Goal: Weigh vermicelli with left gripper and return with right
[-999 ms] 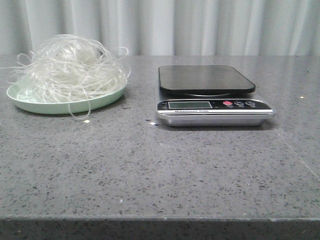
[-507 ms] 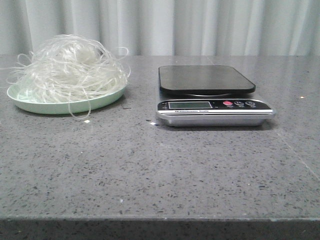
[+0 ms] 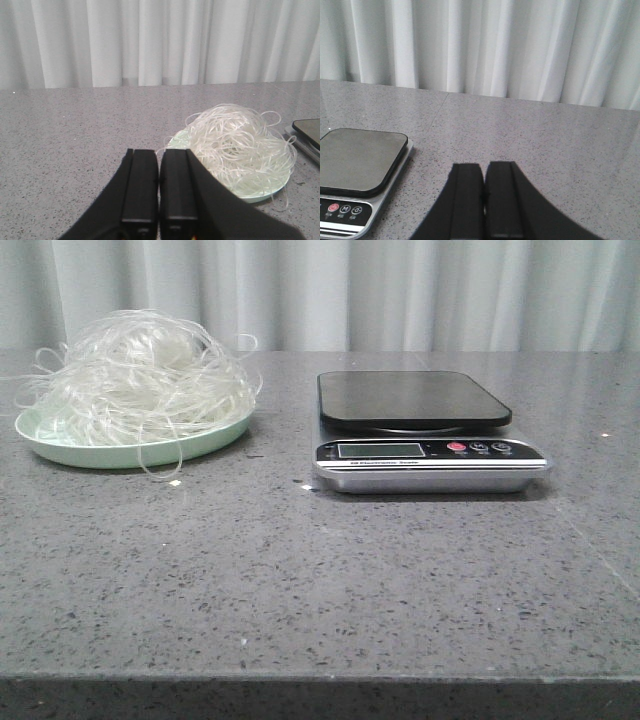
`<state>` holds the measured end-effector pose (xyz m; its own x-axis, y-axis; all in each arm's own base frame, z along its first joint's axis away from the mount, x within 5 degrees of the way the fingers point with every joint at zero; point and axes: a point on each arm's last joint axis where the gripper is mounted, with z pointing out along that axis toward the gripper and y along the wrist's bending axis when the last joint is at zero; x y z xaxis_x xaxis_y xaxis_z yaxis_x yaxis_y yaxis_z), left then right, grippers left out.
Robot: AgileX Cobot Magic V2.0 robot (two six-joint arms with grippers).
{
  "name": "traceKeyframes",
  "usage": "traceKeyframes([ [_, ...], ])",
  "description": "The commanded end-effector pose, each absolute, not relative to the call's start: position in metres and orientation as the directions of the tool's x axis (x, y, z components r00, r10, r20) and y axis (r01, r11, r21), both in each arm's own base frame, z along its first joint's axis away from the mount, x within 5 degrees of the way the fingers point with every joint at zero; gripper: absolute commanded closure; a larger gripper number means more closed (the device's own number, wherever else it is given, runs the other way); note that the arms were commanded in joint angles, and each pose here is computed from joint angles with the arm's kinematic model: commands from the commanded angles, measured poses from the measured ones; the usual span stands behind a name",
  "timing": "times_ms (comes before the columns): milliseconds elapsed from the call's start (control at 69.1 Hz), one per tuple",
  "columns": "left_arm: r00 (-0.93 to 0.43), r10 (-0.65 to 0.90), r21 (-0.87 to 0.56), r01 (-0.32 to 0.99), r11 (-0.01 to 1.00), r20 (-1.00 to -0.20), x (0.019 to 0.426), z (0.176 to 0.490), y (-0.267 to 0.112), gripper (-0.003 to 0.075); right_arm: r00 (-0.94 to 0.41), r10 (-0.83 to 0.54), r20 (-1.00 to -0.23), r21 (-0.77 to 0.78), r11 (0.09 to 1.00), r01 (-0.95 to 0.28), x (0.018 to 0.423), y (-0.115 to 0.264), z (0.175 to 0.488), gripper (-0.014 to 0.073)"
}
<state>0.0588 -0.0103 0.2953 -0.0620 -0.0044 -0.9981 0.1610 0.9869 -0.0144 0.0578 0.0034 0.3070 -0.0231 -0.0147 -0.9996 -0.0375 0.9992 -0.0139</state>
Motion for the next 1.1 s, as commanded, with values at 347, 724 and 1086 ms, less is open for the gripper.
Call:
traceKeyframes([
  [347,0.035,-0.039,-0.033,0.159,0.987,-0.999,0.0585,0.3112,-0.0100,0.0583,0.062,-0.036,-0.997,-0.038,0.999,-0.024,0.0572,0.0024,0.3207,0.0444],
  [724,0.035,-0.039,-0.033,0.159,0.987,-0.999,0.0585,0.3112,-0.0100,0.0583,0.062,-0.036,-0.997,-0.038,0.999,-0.024,0.0572,0.0024,0.3207,0.0444],
  [1086,0.069,0.071,0.077,0.090,0.993,-0.995,0.0549,0.3059,-0.0053,0.0584,0.063,-0.036,-0.997,-0.038,0.999,-0.024,0.0572,0.0023,0.3208,0.0444],
])
